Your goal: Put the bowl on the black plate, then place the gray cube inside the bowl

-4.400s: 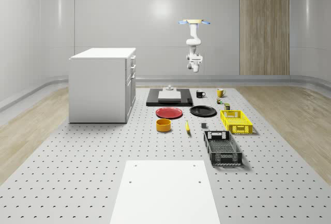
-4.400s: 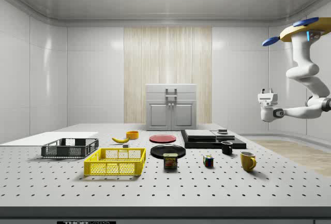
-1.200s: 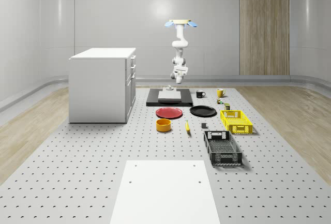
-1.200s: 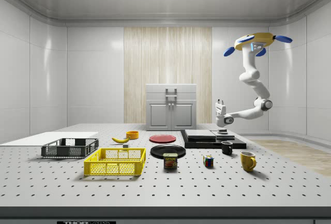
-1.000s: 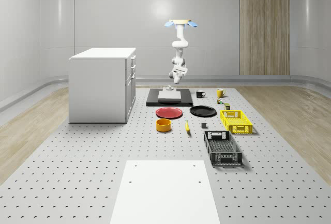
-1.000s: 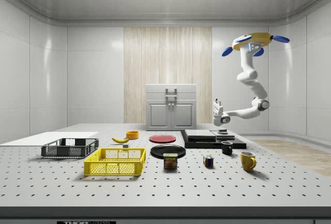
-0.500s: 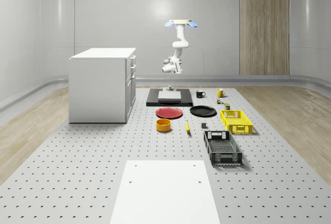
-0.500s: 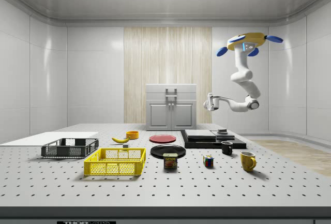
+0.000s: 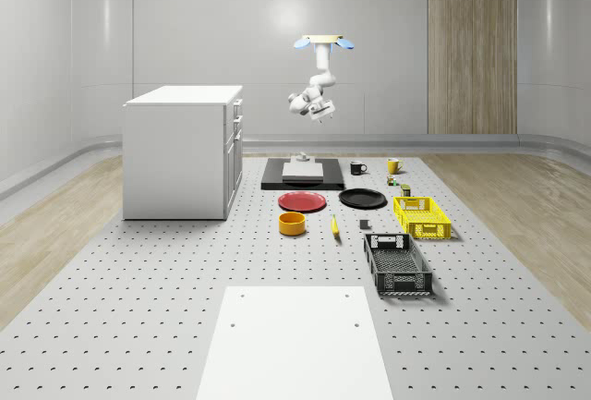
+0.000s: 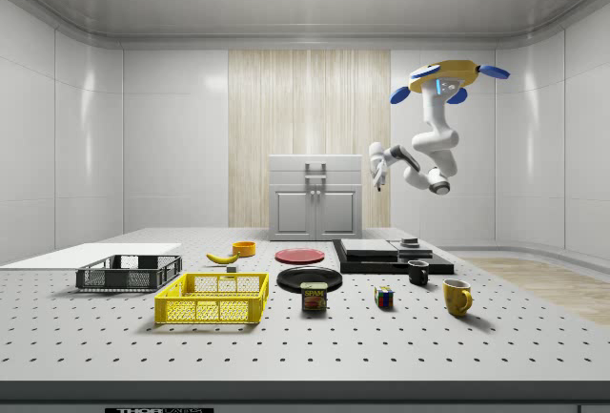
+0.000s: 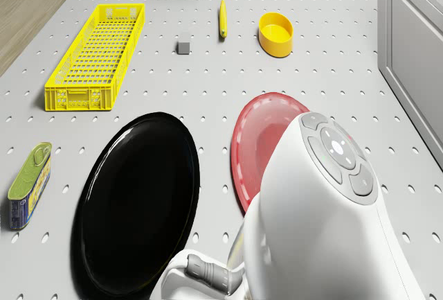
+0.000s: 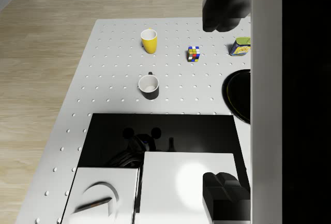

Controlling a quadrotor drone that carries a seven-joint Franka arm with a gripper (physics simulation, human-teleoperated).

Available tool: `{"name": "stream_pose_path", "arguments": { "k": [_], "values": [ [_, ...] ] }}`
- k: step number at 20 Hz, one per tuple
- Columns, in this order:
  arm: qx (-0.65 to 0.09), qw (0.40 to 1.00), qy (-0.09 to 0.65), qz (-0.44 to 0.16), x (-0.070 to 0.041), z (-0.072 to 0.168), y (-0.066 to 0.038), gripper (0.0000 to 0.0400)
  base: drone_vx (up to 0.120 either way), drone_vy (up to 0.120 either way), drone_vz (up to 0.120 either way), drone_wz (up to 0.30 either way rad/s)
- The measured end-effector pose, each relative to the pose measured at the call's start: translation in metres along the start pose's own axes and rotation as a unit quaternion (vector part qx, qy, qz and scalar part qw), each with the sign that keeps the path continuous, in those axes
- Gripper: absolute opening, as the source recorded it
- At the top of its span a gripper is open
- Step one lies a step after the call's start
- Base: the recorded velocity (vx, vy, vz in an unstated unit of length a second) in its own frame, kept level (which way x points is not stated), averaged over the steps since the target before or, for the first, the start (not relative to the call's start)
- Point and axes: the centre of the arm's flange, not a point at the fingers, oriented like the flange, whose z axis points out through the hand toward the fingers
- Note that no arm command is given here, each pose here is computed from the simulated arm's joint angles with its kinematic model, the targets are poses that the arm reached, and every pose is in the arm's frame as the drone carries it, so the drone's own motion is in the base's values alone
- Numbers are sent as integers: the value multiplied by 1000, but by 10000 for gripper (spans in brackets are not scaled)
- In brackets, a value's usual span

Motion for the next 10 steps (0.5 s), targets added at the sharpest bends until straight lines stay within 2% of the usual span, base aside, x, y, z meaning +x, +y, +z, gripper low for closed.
{"name": "stream_pose_path", "arguments": {
  "k": [4,10],
  "values": [
    [-59,996,61,-2,-12,1,-12,400,120,0,-120,0],
    [-96,990,100,-3,-19,3,-19,400,120,0,-120,0]
  ]
}}
